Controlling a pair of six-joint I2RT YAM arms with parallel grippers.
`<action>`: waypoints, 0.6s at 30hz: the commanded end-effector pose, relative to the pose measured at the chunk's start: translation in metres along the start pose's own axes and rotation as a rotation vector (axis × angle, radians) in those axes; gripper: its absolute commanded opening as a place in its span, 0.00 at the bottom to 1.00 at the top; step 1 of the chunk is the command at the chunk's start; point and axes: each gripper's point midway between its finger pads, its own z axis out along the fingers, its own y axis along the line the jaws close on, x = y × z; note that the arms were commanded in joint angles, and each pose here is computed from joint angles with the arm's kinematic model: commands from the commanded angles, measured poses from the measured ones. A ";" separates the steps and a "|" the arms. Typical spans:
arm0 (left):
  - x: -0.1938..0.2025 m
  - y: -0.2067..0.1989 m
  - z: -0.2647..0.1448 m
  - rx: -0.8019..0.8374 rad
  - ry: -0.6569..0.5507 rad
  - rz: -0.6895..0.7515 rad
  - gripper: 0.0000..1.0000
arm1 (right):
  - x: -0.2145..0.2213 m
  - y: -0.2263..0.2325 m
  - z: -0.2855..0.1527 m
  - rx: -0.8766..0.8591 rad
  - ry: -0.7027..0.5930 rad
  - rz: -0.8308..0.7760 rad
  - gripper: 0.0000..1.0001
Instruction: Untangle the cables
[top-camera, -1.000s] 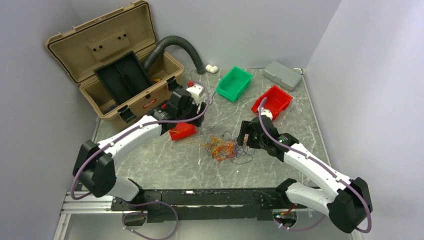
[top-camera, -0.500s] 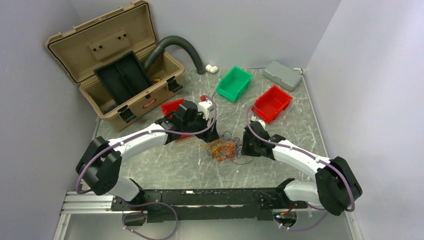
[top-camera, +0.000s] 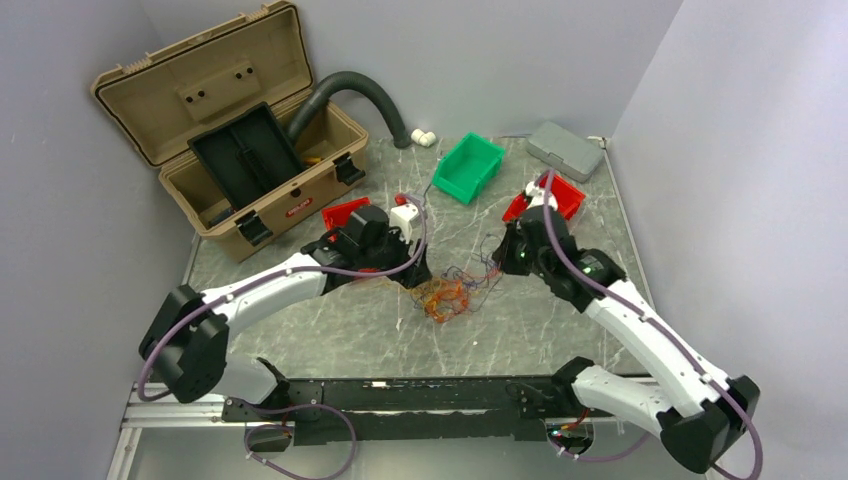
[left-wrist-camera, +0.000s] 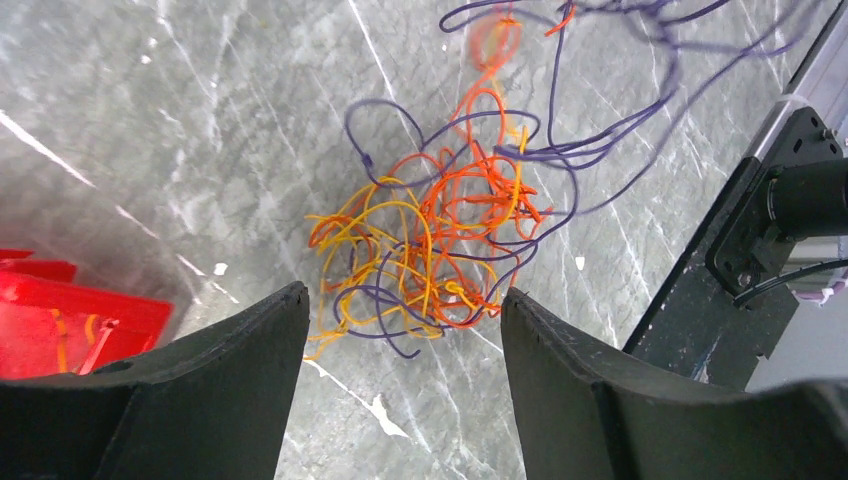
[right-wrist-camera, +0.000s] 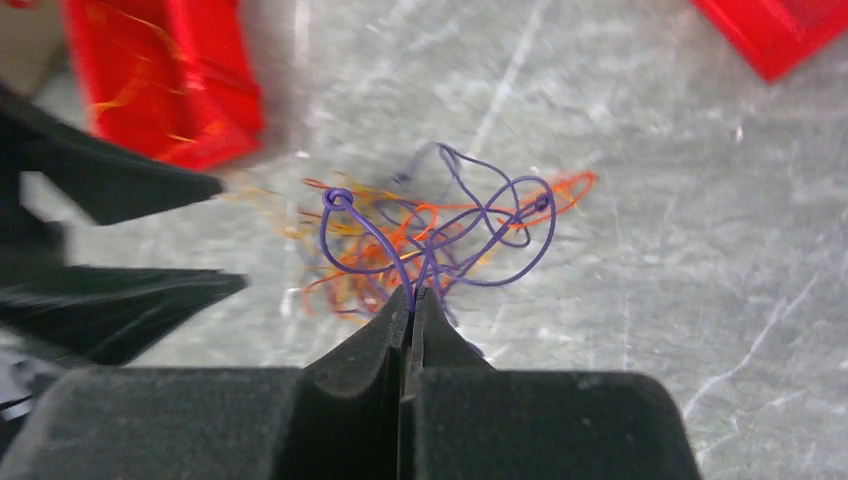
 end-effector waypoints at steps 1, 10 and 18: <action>-0.029 0.000 -0.023 -0.061 -0.106 0.074 0.74 | -0.021 0.030 -0.042 -0.127 0.026 -0.046 0.00; -0.042 -0.025 -0.043 0.016 -0.216 0.060 0.73 | -0.082 0.086 -0.126 -0.410 -0.137 -0.074 0.00; -0.064 -0.059 -0.045 0.085 -0.280 0.113 0.75 | -0.115 0.109 -0.180 -0.560 -0.289 -0.088 0.00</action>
